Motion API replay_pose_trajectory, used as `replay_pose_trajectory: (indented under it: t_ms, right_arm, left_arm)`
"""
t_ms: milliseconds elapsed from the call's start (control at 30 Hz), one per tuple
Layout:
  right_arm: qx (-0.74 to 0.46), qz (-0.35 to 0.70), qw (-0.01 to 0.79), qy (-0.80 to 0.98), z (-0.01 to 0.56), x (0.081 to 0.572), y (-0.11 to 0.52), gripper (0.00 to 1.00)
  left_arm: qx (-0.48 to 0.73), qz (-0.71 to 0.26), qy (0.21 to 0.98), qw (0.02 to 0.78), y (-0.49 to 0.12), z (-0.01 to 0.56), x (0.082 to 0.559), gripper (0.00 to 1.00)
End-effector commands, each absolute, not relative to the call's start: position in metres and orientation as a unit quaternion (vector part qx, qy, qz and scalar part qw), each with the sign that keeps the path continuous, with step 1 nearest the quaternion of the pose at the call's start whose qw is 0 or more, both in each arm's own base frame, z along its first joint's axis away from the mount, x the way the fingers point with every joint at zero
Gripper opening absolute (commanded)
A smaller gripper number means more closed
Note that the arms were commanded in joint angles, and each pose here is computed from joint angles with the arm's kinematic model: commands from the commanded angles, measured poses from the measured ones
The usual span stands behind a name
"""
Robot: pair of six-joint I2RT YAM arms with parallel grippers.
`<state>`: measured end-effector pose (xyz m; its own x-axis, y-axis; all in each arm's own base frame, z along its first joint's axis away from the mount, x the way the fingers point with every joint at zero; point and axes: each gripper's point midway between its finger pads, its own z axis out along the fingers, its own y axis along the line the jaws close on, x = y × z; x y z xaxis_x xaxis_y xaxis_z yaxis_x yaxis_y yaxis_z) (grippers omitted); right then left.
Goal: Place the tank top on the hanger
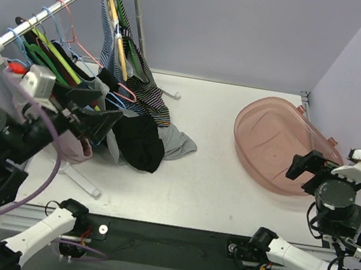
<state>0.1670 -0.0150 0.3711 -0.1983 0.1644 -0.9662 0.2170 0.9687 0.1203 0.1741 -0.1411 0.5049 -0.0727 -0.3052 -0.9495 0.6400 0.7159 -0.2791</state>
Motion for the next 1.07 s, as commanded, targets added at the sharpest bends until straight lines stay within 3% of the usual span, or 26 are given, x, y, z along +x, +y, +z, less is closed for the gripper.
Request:
replay_pose_trajectory:
  t_ms: [0, 233, 1033]
  right_arm:
    - [0.161, -0.054, 0.632, 0.756, 0.384, 0.155, -0.048, 1.00]
    - [0.162, -0.099, 0.603, 0.775, 0.380, 0.151, -0.054, 1.00]
    - [0.108, -0.197, 0.605, 0.764, 0.384, 0.156, -0.066, 1.00]
  left_arm:
    - [0.163, -0.323, 0.619, 0.697, -0.123, 0.503, 0.139, 0.97]
    - [0.158, -0.307, 0.623, 0.702, -0.110, 0.492, 0.123, 0.97]
    - [0.133, -0.231, 0.640, 0.721, -0.084, 0.485, 0.135, 0.97]
